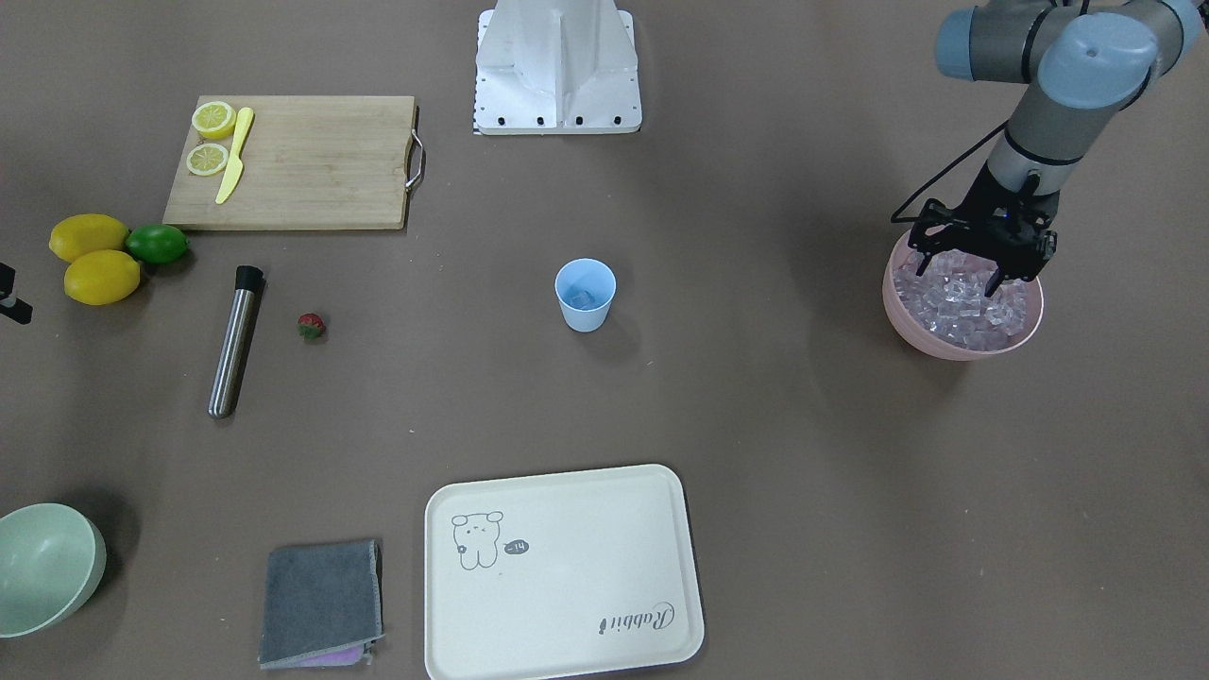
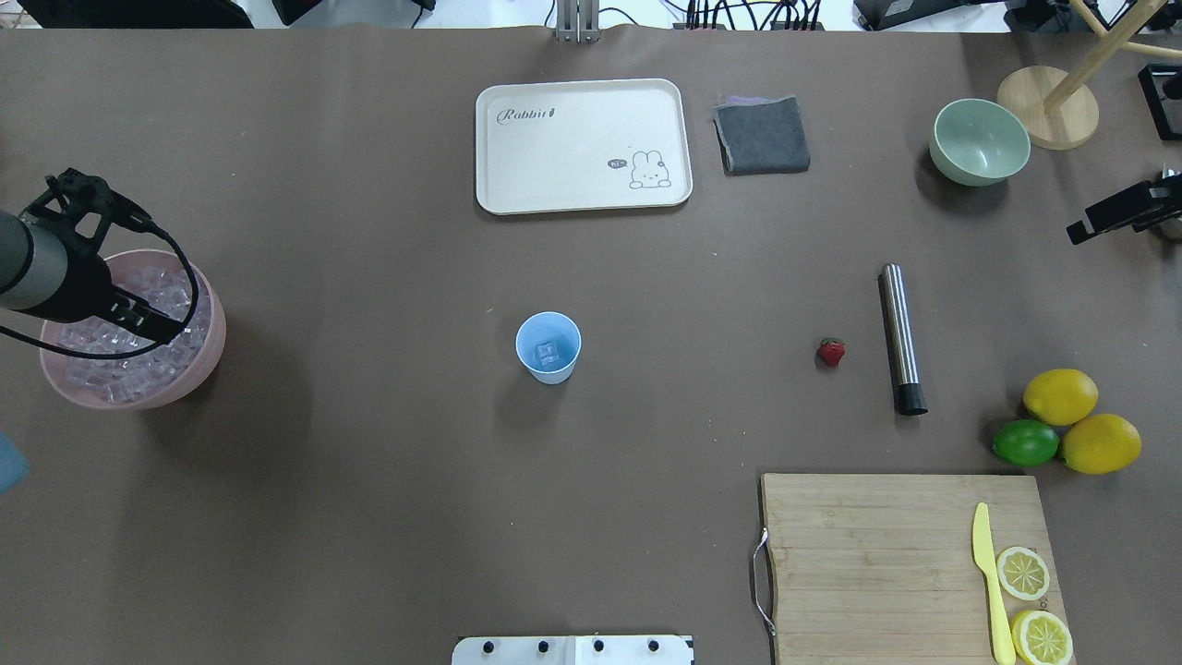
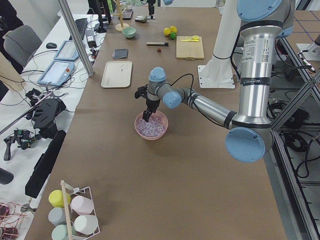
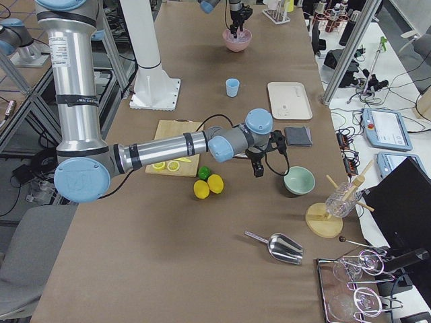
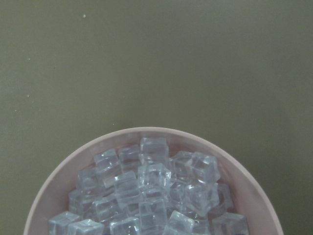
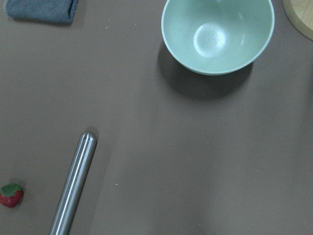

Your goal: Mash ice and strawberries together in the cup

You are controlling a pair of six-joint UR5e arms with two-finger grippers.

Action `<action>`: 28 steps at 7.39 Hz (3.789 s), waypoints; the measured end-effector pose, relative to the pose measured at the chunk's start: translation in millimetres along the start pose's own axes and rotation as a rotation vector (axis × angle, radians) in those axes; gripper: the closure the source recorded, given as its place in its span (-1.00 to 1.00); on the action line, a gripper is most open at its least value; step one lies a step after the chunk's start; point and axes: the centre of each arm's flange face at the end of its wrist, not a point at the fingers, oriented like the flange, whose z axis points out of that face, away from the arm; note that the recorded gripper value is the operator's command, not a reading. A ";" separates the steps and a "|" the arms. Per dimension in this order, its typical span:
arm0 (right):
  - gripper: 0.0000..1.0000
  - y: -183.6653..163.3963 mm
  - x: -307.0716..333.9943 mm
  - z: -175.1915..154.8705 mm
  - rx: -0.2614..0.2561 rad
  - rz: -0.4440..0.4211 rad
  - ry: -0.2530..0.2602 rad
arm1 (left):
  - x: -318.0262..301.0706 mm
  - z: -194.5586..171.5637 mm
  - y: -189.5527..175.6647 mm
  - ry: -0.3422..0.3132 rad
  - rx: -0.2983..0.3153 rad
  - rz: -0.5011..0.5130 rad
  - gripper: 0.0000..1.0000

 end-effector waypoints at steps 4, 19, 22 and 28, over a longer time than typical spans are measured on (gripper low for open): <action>-1.00 3.6 2.5 2.1 -0.009 0.007 -0.008 | 18.9 16.9 10.7 -0.043 -0.007 0.048 -0.32; -1.00 13.2 2.5 -1.4 -0.011 0.008 -0.022 | 21.5 35.2 16.7 -0.053 -0.037 0.060 -0.11; -1.00 14.6 2.4 -1.9 -0.011 0.008 -0.022 | 20.4 37.1 17.3 -0.055 -0.041 0.092 -0.09; -1.00 19.2 3.5 -2.2 -0.013 0.010 -0.021 | 17.3 34.4 14.7 -0.057 -0.036 0.120 1.00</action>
